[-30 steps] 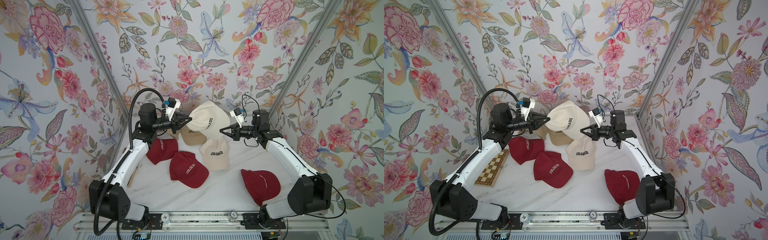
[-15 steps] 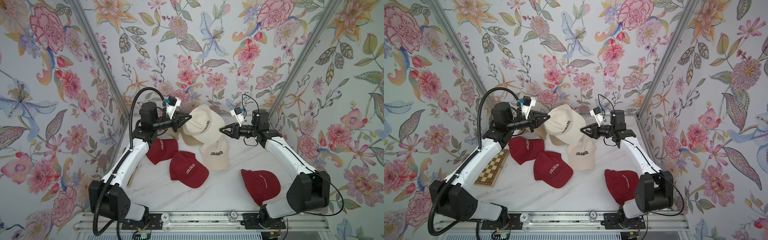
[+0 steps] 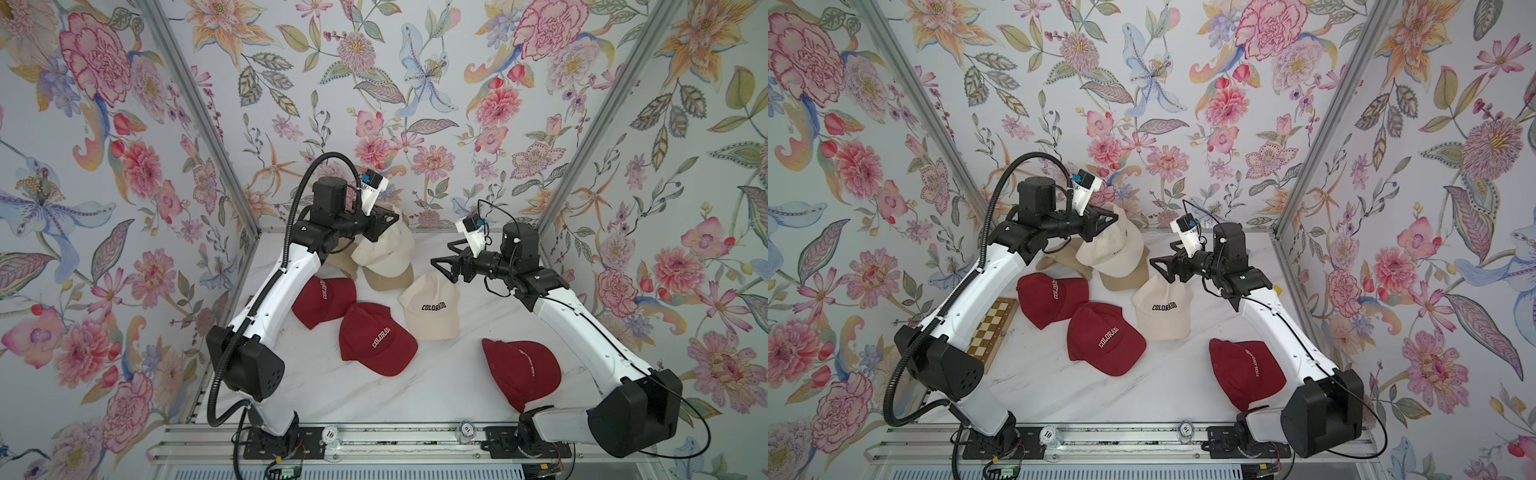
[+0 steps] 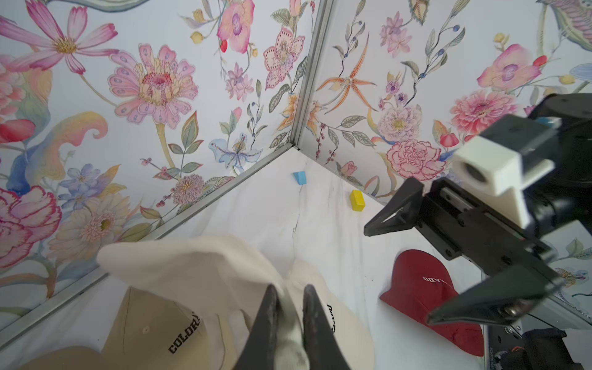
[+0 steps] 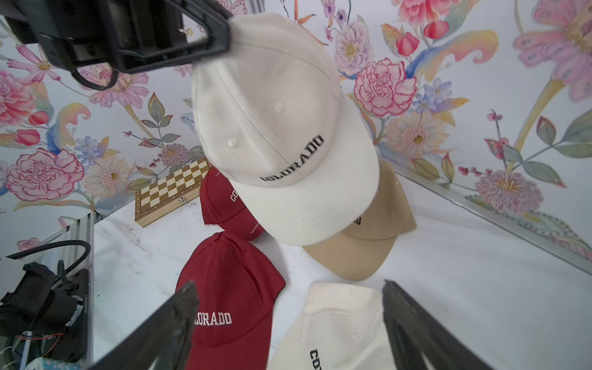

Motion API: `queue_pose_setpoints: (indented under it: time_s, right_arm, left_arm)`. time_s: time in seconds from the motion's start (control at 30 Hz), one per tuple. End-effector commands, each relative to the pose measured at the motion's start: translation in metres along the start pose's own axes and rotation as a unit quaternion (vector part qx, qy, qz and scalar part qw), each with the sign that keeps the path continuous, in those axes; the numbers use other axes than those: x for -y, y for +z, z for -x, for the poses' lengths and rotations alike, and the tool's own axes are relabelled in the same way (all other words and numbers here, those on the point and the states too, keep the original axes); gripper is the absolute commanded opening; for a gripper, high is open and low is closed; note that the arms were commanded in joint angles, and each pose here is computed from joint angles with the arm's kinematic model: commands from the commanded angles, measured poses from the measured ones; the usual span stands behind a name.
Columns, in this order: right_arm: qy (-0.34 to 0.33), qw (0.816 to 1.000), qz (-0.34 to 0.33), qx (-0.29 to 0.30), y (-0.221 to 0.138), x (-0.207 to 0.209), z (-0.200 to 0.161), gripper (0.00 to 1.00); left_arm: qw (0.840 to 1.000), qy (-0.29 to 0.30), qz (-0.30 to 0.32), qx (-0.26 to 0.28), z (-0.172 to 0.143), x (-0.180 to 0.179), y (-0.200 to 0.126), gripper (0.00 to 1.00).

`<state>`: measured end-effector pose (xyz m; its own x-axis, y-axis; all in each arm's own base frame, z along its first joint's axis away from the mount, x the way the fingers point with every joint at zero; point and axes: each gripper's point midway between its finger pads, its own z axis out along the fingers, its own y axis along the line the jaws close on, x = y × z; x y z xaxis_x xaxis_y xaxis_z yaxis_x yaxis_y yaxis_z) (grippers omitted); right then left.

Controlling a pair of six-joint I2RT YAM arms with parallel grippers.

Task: Stack the baseball caps by color
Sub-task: Pick up the baseball cap from the center of the board, then place the baseball cap on the baseball cap.

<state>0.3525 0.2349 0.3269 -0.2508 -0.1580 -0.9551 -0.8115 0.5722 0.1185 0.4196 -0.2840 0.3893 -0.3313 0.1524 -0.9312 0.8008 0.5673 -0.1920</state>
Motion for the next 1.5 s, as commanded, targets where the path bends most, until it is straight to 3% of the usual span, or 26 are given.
queue_pose_setpoints:
  time_s: [0.0, 0.17, 0.43, 0.63, 0.8, 1.0, 1.17, 1.33, 1.37, 1.43, 1.47]
  right_arm:
    - [-0.08, 0.995, -0.036, 0.049, 0.004, -0.002, 0.022, 0.99]
    - [-0.113, 0.99, -0.027, 0.084, 0.026, -0.018, 0.037, 0.99]
    - [-0.096, 0.986, 0.001, 0.139, 0.047, -0.024, 0.057, 1.0]
    - [-0.089, 0.985, 0.01, 0.146, 0.06, -0.024, 0.062, 0.89]
    - [-0.085, 0.985, 0.011, 0.148, 0.069, -0.023, 0.064, 0.68]
    - [-0.087, 0.985, 0.021, 0.148, 0.074, -0.028, 0.065, 0.26]
    - [-0.091, 0.985, 0.022, 0.147, 0.071, -0.033, 0.066, 0.0]
    - [-0.095, 0.985, 0.018, 0.14, 0.064, -0.037, 0.068, 0.0]
    - [-0.094, 0.986, 0.013, 0.134, 0.061, -0.037, 0.068, 0.0]
    - [-0.091, 0.989, -0.01, 0.117, 0.055, -0.033, 0.068, 0.0]
    - [-0.089, 0.99, -0.024, 0.104, 0.051, -0.031, 0.068, 0.0]
  left_arm:
    - [0.998, 0.014, 0.029, -0.047, -0.005, 0.007, -0.003, 0.0]
    - [0.996, 0.022, 0.039, -0.072, -0.003, 0.019, 0.003, 0.0]
    - [0.996, 0.032, 0.027, -0.082, -0.004, 0.041, 0.011, 0.0]
    - [0.995, 0.032, 0.019, -0.087, -0.007, 0.047, 0.014, 0.0]
    - [0.996, 0.034, 0.005, -0.088, -0.009, 0.052, 0.018, 0.0]
    - [0.996, 0.033, -0.002, -0.088, -0.012, 0.054, 0.02, 0.0]
    - [0.996, 0.033, -0.004, -0.088, -0.014, 0.054, 0.021, 0.0]
    - [0.995, 0.037, 0.013, -0.088, -0.012, 0.049, 0.018, 0.0]
    - [0.995, 0.04, 0.031, -0.086, -0.009, 0.043, 0.016, 0.07]
    - [0.992, 0.053, 0.094, -0.072, 0.003, 0.027, 0.004, 0.57]
    - [0.986, 0.061, 0.143, -0.058, 0.011, 0.015, -0.007, 0.74]
